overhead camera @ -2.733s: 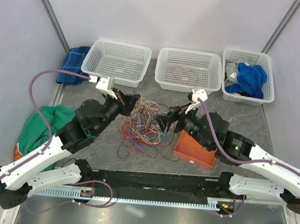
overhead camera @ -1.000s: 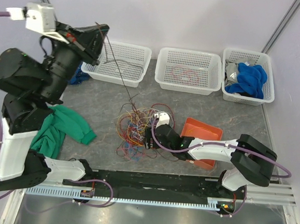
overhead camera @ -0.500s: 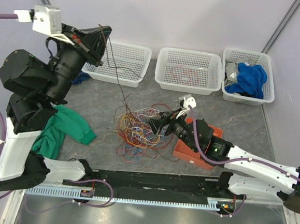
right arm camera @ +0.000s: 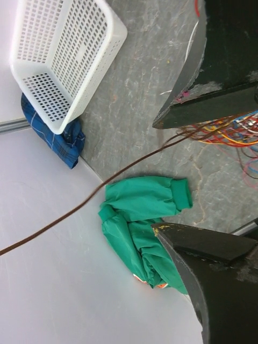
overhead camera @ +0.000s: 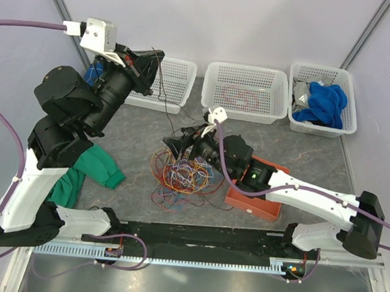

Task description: Untangle the cables

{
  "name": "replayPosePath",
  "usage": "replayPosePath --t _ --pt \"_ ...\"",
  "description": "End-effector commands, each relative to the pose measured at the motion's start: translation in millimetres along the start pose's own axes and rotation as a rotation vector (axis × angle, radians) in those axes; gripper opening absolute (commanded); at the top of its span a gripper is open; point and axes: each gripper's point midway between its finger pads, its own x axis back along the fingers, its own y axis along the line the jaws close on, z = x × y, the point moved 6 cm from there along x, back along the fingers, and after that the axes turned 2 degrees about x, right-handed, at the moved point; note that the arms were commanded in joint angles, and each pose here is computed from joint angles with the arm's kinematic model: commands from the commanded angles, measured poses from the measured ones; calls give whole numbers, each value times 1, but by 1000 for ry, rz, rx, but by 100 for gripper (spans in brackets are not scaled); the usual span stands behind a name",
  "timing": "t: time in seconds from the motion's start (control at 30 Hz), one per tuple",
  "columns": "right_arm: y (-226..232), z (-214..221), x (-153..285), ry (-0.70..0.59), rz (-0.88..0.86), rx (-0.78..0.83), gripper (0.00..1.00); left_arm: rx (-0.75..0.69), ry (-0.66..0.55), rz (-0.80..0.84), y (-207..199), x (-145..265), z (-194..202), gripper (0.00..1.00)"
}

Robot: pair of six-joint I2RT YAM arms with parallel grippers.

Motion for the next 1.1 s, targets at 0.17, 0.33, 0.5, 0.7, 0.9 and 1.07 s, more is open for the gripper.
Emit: replayPosePath --t 0.17,0.33,0.5,0.7,0.9,1.07 --pt "11 -22 -43 -109 26 23 40 54 -10 17 1 10 1 2" --pt "2 -32 -38 -110 112 9 0 34 5 -43 12 16 12 2" --pt "-6 -66 -15 -127 215 44 0 89 4 -230 42 37 38 54" --pt "-17 -102 11 -143 319 85 0 193 95 -294 57 53 113 100" --pt "-15 -117 23 -134 321 62 0 304 104 -228 57 58 185 98" --pt "-8 -125 30 -128 279 24 0 281 -19 -2 45 63 198 100"
